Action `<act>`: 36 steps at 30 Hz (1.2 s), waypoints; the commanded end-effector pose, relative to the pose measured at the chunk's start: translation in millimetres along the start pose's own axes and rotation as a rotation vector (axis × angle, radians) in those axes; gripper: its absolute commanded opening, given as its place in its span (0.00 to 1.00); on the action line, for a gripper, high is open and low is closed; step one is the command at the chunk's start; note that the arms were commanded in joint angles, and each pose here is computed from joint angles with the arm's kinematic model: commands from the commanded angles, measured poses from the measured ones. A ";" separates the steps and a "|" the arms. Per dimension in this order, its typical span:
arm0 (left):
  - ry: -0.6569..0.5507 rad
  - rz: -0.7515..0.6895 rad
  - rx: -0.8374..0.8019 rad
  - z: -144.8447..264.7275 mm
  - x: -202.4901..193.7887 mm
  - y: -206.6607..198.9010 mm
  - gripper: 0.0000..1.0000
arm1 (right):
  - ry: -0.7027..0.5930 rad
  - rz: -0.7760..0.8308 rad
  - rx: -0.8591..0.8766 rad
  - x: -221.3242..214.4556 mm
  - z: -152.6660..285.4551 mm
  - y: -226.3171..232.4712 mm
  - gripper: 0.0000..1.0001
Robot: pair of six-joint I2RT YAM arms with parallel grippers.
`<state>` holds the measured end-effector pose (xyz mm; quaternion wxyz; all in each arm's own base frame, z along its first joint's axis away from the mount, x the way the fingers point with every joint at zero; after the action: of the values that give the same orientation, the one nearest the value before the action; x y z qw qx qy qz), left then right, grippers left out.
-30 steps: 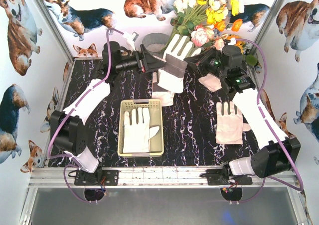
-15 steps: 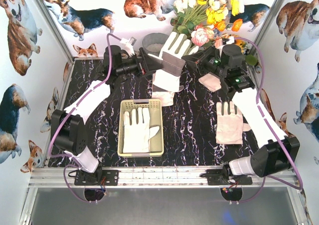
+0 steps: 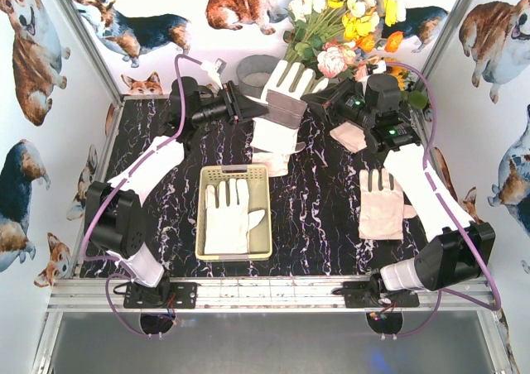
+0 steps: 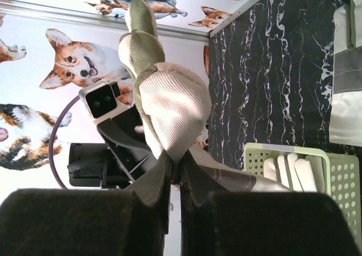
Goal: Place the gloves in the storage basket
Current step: Pair the glove with the glove.
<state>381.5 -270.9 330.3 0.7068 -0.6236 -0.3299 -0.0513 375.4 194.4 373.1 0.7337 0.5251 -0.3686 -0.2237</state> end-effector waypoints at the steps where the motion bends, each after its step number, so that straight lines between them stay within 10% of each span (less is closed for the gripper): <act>1: -0.014 -0.047 0.022 -0.2 5.9 -0.7 0.14 | -0.007 0.068 0.021 1.7 0.1 4.3 0.00; 5: -0.045 -0.088 0.055 6.3 11.7 -9.7 0.00 | -0.013 0.092 -0.023 1.9 1.0 -4.9 0.07; 16: -0.107 -0.166 0.389 28.6 20.1 28.5 0.00 | -0.021 0.254 -0.119 6.3 7.1 -21.0 0.75; 36: -0.058 -0.365 1.259 57.3 33.0 124.2 0.00 | 0.015 0.701 -0.446 29.2 39.3 -68.0 0.81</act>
<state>440.3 -189.0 254.6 0.9007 -0.1217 -0.4142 0.0475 361.2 137.3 315.1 0.8653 0.2438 -0.4319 -0.0735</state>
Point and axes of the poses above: each gripper's point midway between its finger pads, its own z axis back along the fingers, its own y axis along the line the jaws close on, x = y × z, the point moved 2 cm from there along z, back along the fingers, and after that the axes turned 1 degree about z, right-handed, at the moved point
